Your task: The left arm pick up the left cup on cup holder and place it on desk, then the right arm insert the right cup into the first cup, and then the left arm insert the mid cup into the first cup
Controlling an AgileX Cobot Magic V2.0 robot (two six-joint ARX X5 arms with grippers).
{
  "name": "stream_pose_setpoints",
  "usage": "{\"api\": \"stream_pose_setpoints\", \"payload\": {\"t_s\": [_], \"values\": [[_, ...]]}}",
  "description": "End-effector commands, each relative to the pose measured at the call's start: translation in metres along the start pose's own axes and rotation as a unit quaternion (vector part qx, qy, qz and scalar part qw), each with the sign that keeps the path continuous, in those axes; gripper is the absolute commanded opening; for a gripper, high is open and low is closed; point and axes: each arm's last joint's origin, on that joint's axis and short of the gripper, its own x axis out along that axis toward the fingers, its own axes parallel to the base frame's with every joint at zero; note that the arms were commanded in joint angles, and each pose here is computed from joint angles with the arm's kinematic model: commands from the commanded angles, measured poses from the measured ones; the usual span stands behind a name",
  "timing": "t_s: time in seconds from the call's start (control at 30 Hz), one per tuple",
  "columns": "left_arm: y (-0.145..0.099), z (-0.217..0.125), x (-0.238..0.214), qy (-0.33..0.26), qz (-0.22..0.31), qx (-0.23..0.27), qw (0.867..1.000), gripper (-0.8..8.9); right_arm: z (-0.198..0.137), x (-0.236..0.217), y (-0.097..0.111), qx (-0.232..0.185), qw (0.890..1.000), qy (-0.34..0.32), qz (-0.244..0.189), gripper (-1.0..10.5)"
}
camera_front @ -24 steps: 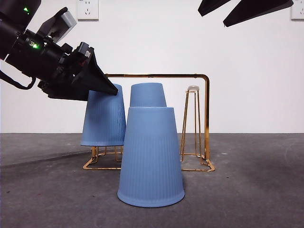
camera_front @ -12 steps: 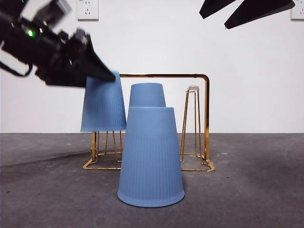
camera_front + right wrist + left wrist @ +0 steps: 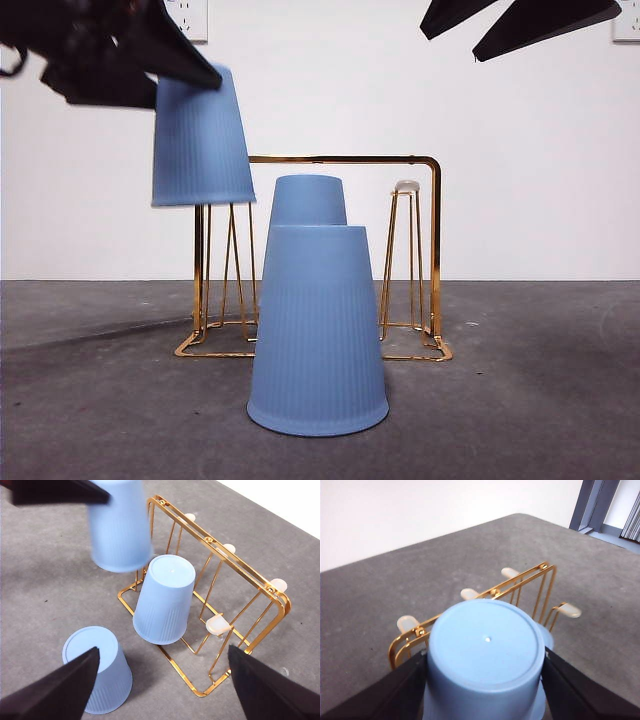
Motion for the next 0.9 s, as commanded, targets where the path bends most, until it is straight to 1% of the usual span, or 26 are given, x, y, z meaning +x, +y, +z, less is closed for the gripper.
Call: {"api": "stream_pose_setpoints", "payload": {"t_s": [0.03,0.13,0.2,0.37,0.43,0.6,0.77,0.9], "values": [[-0.004,0.019,-0.010,-0.027,0.001,0.015,1.000,2.74,0.006,-0.002,0.000,-0.007,1.000,-0.011,-0.001,4.1],[-0.011,0.030,-0.022,-0.044,-0.014,0.020,0.999,2.74,0.006,-0.002,0.000,-0.008,1.000,-0.009,-0.001,4.1],[-0.016,0.035,-0.028,-0.057,-0.031,0.012,0.998,2.74,0.005,-0.002,0.000,-0.008,1.000,-0.007,-0.002,4.1],[-0.024,0.040,-0.036,-0.070,-0.090,-0.024,0.993,2.74,0.005,-0.003,-0.002,-0.008,0.999,-0.003,-0.035,4.1],[-0.026,0.040,-0.036,-0.069,-0.110,-0.033,0.991,2.74,0.005,-0.003,-0.003,-0.009,0.999,-0.003,-0.044,4.1],[-0.032,0.038,-0.033,-0.055,-0.130,-0.038,0.989,2.77,0.004,-0.008,-0.009,-0.005,0.998,-0.001,-0.068,4.1],[-0.041,0.035,-0.025,-0.044,-0.154,-0.025,0.987,2.77,0.002,-0.018,-0.015,-0.003,0.996,-0.002,-0.090,4.1],[-0.047,0.028,-0.009,-0.021,-0.168,-0.020,0.985,2.77,-0.001,-0.028,-0.020,0.004,0.994,-0.003,-0.108,4.1]]}}
